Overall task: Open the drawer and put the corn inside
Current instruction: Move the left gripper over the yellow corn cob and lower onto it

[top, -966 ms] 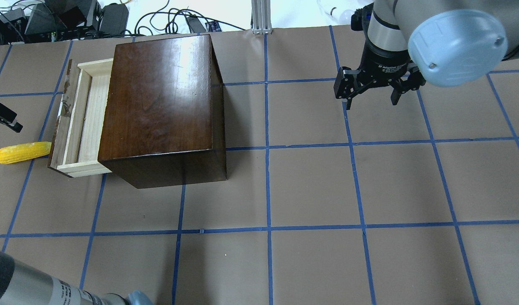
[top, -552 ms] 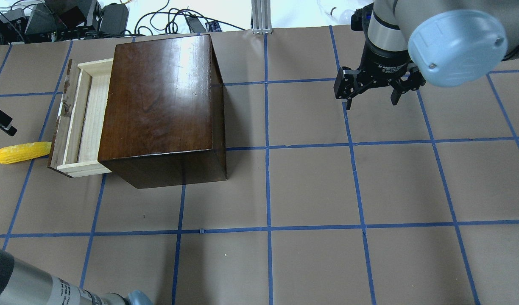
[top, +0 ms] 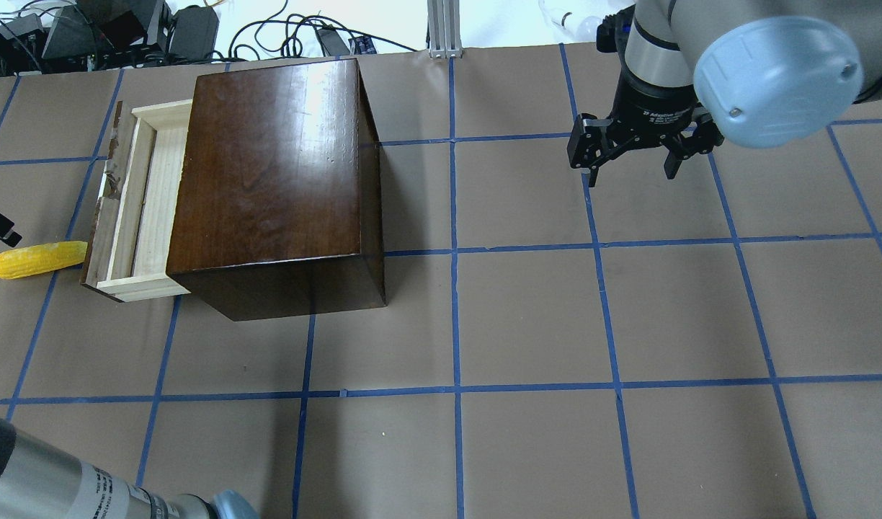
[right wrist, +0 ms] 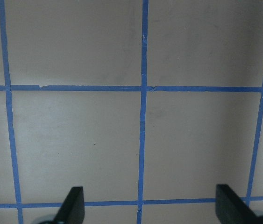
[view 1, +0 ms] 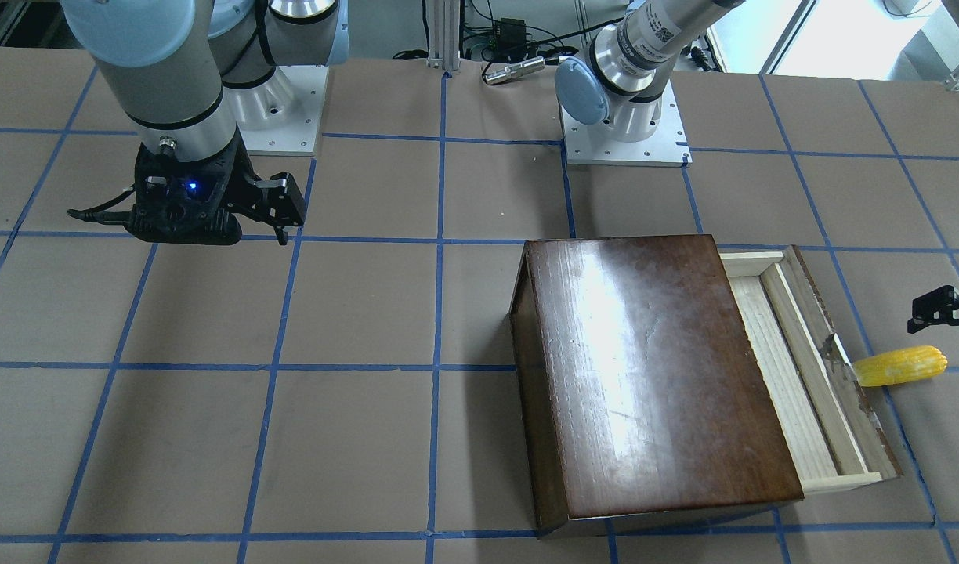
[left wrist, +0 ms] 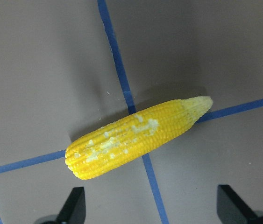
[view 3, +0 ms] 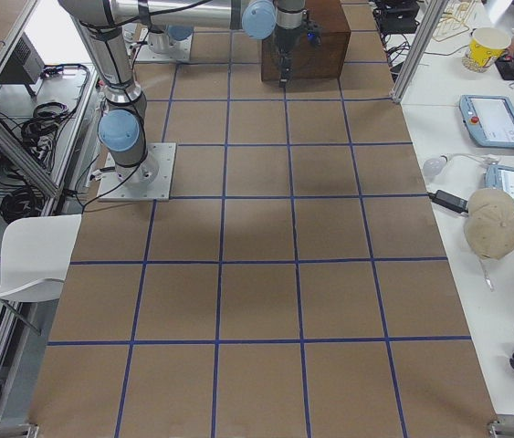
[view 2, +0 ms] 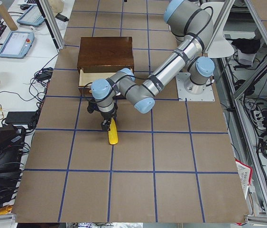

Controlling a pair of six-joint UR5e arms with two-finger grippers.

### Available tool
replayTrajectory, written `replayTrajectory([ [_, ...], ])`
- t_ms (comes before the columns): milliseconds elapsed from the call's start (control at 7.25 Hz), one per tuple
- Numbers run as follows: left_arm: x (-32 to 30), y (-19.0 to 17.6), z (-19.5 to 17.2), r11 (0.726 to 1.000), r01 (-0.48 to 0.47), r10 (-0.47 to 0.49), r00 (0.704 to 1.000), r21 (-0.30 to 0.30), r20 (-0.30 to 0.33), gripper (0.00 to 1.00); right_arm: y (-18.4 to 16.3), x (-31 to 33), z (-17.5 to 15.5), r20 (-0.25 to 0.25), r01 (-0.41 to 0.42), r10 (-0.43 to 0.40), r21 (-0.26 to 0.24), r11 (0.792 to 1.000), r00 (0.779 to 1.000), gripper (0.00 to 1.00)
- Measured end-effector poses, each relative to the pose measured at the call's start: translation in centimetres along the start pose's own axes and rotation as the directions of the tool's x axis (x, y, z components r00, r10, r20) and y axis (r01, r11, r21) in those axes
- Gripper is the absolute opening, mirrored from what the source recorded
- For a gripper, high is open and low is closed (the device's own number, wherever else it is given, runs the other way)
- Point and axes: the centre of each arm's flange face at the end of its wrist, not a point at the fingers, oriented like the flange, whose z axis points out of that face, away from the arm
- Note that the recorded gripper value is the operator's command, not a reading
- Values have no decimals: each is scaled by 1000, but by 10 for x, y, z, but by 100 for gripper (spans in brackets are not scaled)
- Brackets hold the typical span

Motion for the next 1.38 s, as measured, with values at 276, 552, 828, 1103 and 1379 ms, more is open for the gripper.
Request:
replayTrajectory([
  [276,2,14,27,980,-200,200,979,11,41,100,0,0,-1,0,0,0,1,1000,1000,100],
  [552,7,16,40,920,-392,391,920,20,39,100,0,0,0,0,0,0,0,1000,1000,100],
  [828,7,9,47,827,-558,556,830,73,50,100,0,0,0,0,0,0,1,1000,1000,100],
  [1103,2,5,56,749,-657,653,754,86,74,100,0,0,0,0,0,0,-1,1000,1000,100],
  [1379,0,2,63,711,-697,692,717,92,90,100,0,0,0,0,0,0,1,1000,1000,100],
])
